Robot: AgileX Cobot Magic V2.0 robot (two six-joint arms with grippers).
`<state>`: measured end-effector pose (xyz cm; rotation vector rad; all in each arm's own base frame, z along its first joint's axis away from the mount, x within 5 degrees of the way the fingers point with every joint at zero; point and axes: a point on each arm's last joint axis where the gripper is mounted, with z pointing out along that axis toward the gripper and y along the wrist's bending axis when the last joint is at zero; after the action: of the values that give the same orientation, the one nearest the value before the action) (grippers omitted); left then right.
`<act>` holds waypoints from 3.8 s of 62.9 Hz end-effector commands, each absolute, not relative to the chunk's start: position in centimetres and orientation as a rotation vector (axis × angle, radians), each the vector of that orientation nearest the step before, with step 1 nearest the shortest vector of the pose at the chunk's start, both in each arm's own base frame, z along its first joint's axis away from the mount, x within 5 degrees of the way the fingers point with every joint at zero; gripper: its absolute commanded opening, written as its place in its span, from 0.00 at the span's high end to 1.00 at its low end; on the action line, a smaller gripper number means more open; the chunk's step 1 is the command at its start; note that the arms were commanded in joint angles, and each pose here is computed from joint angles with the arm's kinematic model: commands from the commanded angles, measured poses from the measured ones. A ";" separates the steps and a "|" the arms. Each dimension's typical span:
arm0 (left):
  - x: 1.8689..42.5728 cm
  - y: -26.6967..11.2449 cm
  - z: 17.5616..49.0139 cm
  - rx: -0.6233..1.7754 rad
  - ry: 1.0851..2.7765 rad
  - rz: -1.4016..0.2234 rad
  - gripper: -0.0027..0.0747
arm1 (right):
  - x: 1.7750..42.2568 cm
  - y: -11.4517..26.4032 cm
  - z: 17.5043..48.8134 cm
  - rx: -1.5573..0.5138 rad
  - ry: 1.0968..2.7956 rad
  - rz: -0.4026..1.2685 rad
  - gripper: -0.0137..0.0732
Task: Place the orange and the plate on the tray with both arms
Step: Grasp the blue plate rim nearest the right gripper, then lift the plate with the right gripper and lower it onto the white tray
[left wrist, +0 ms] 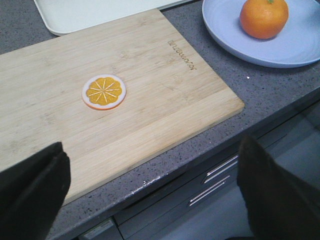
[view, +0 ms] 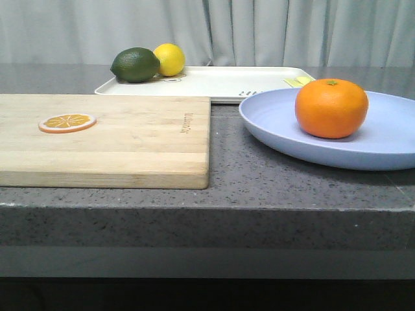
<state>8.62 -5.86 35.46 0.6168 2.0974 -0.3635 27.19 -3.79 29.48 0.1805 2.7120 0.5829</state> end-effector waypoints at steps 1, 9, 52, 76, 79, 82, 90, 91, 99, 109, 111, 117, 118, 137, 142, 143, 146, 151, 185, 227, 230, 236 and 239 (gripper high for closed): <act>8.7 -6.0 36.8 0.575 2.017 -0.404 0.11 | 28.0 -3.7 30.2 0.190 2.640 0.640 0.11; 8.7 -6.0 36.8 0.575 2.017 -0.404 0.11 | 29.1 -3.6 29.1 0.192 2.628 0.725 0.11; 8.7 -6.0 36.8 0.575 2.017 -0.404 0.11 | 31.0 -4.2 27.0 0.255 2.613 0.734 0.58; 8.7 -6.0 36.8 0.575 2.017 -0.404 0.11 | 31.1 -4.3 27.0 0.259 2.607 0.726 0.86; 8.7 -6.0 36.8 0.575 2.017 -0.404 0.11 | 31.1 -4.3 27.0 0.261 2.608 0.727 0.90; 8.7 -6.0 36.8 0.575 2.017 -0.404 0.11 | 31.1 -4.3 27.0 0.270 2.608 0.729 0.93; 8.7 -6.0 36.8 0.575 2.017 -0.404 0.11 | 31.1 -4.3 27.0 0.292 2.609 0.735 0.92; 8.7 -6.0 36.8 0.575 2.017 -0.404 0.11 | 31.1 -4.3 27.0 0.293 2.606 0.732 0.92; 8.7 -6.0 36.8 0.575 2.017 -0.404 0.11 | 31.3 -4.4 27.0 0.302 2.591 0.714 0.92; 8.7 -6.0 36.8 0.575 2.017 -0.404 0.11 | 31.3 -4.4 27.1 0.304 2.586 0.719 0.92; 8.7 -6.0 36.8 0.575 2.017 -0.404 0.11 | 31.3 -4.3 27.3 0.313 2.586 0.740 0.92; 8.7 -6.0 36.8 0.575 2.017 -0.404 0.11 | 31.4 -3.8 28.7 0.335 2.554 0.837 0.92; 8.7 -6.0 36.8 0.575 2.017 -0.404 0.11 | 31.5 -3.7 28.9 0.332 2.552 0.855 0.92; 8.7 -6.0 36.8 0.575 2.017 -0.404 0.11 | 34.5 -1.1 33.4 0.377 2.466 0.832 0.92; 8.7 -6.0 36.8 0.575 2.017 -0.404 0.11 | 36.2 0.0 34.2 0.378 2.447 0.850 0.92; 8.7 -6.0 36.8 0.575 2.017 -0.404 0.11 | 36.5 0.2 34.3 0.376 2.446 0.856 0.92; 8.7 -6.0 36.8 0.575 2.017 -0.404 0.11 | 37.6 1.1 34.5 0.360 2.443 0.872 0.92; 8.7 -6.0 36.8 0.575 2.017 -0.404 0.11 | 39.7 2.3 34.5 0.362 2.439 0.905 0.92; 8.7 -6.0 36.8 0.575 2.019 -0.404 0.11 | 50.5 5.6 32.5 0.466 2.369 0.958 0.92; 8.7 -6.0 36.8 0.575 2.019 -0.404 0.11 | 51.2 5.4 31.3 0.496 2.391 0.947 0.92; 8.7 -6.0 36.8 0.575 2.019 -0.404 0.11 | 51.2 5.4 31.3 0.496 2.390 0.947 0.92; 8.7 -6.0 36.8 0.575 2.019 -0.404 0.11 | 51.2 5.4 31.3 0.496 2.390 0.947 0.91; 8.7 -6.0 36.8 0.575 2.019 -0.404 0.11 | 51.2 5.4 31.3 0.496 2.388 0.945 0.87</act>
<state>8.61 -5.86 35.46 0.6166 2.0976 -0.3643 52.08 5.30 25.77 0.5290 2.5493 0.8638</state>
